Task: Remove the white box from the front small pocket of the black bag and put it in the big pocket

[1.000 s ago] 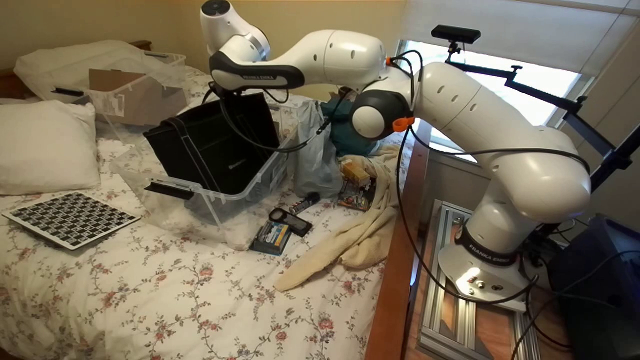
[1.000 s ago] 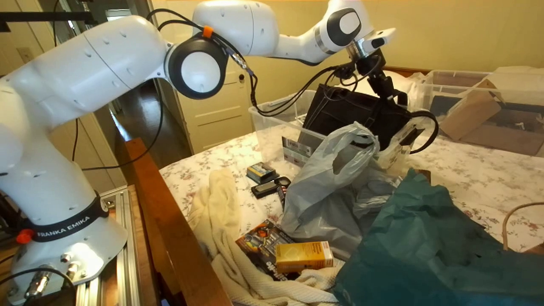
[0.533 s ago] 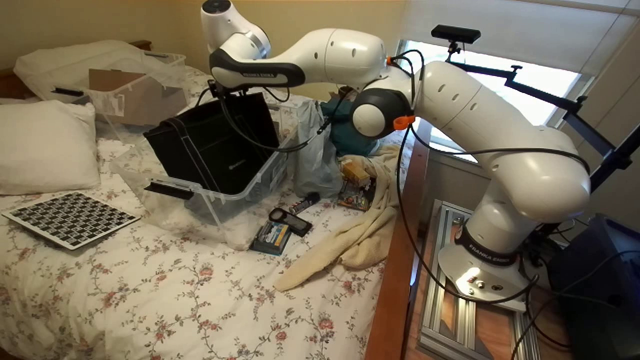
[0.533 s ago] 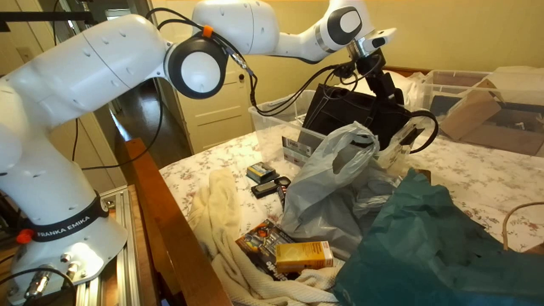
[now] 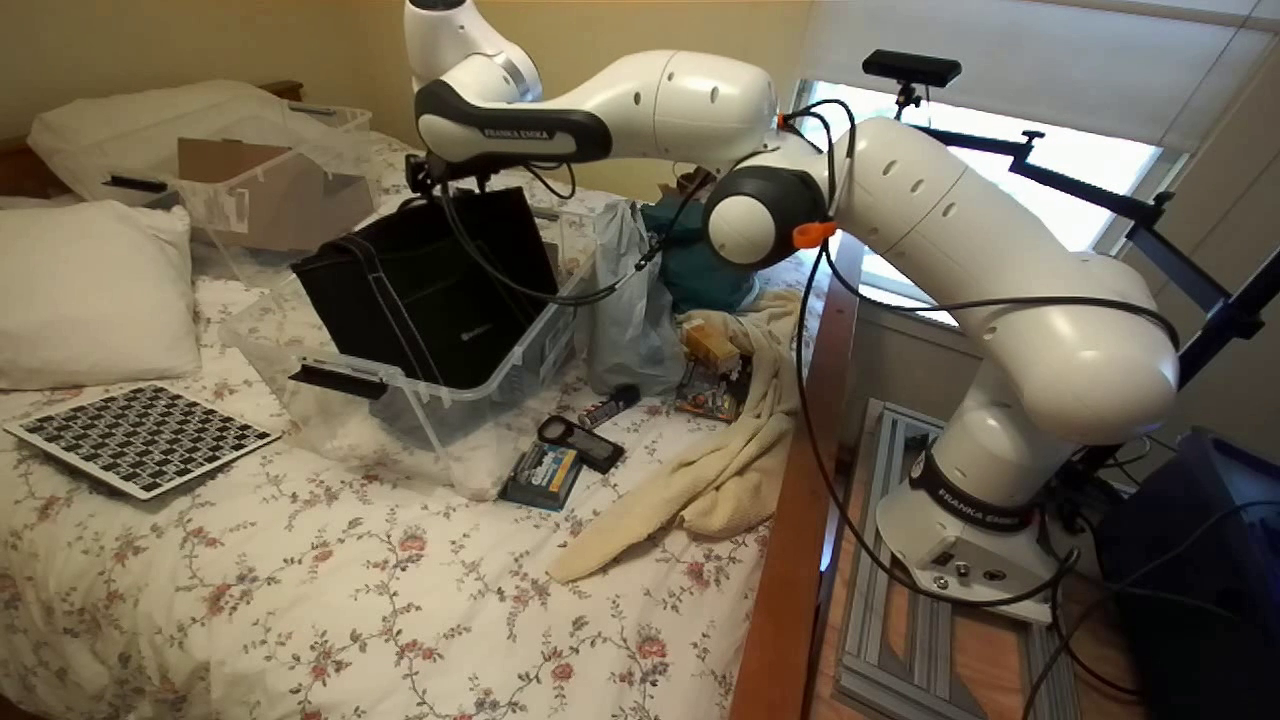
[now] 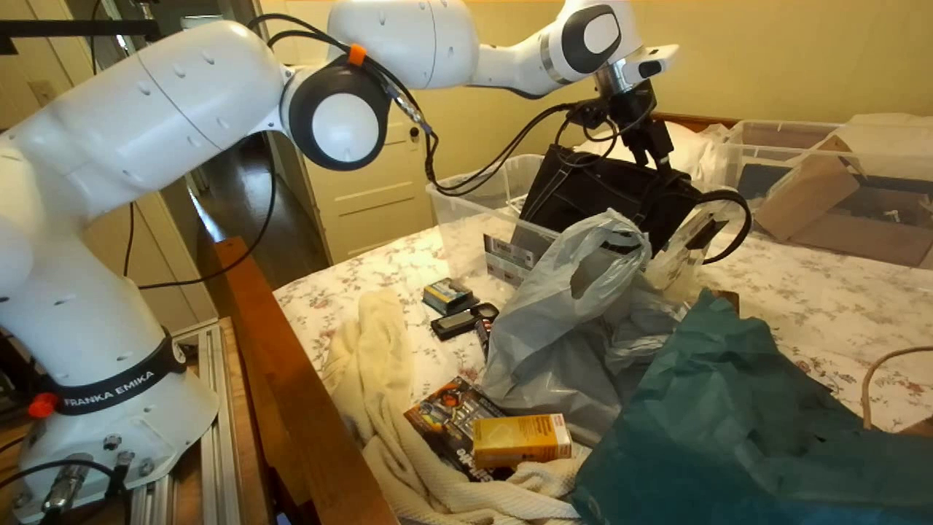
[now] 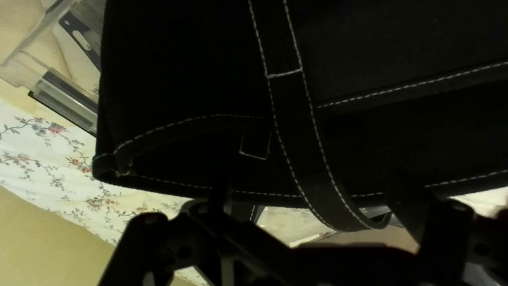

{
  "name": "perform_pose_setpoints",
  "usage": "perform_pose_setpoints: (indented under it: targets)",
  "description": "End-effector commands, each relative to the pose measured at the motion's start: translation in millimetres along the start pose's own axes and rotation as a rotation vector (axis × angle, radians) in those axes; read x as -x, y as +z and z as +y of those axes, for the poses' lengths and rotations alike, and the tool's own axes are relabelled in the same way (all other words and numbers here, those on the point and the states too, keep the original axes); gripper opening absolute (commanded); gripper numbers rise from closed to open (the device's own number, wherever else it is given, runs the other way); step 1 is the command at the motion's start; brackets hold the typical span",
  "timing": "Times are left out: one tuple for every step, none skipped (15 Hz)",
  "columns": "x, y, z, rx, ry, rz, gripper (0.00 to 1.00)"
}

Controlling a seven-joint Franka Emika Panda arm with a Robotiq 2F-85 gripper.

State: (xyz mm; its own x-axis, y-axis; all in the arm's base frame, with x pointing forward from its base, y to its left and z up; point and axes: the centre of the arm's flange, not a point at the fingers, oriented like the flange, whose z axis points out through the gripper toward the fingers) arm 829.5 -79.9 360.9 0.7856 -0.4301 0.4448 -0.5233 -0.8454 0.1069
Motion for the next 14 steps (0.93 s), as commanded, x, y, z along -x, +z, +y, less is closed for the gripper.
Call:
perform_pose_setpoints:
  targets:
    - [38.2, -19.7, 21.9, -0.051, -0.038, -0.045, 1.00]
    - [41.5, -22.6, 22.5, -0.073, -0.050, -0.048, 1.00]
    - [44.3, -25.1, 22.0, -0.087, -0.063, -0.050, 1.00]
    - [48.5, -28.0, 21.0, -0.101, -0.078, -0.045, 1.00]
    - [50.4, -29.9, 20.0, -0.107, -0.088, -0.048, 1.00]
    - [53.0, -30.4, 18.4, -0.098, -0.082, -0.058, 1.00]
    - [54.8, -29.9, 17.2, -0.084, -0.063, -0.076, 1.00]
    - [59.0, -28.1, 17.6, -0.077, -0.066, -0.093, 1.00]
    - [62.2, -27.1, 18.4, -0.077, -0.065, -0.104, 1.00]
    - [65.9, -25.6, 18.9, -0.075, -0.068, -0.114, 1.00]
    - [69.5, -24.4, 18.6, -0.070, -0.077, -0.121, 1.00]
    - [71.7, -23.4, 18.1, -0.064, -0.079, -0.127, 1.00]
    - [74.7, -22.2, 18.4, -0.065, -0.087, -0.128, 1.00]
    - [77.5, -21.1, 18.5, -0.063, -0.084, -0.132, 1.00]
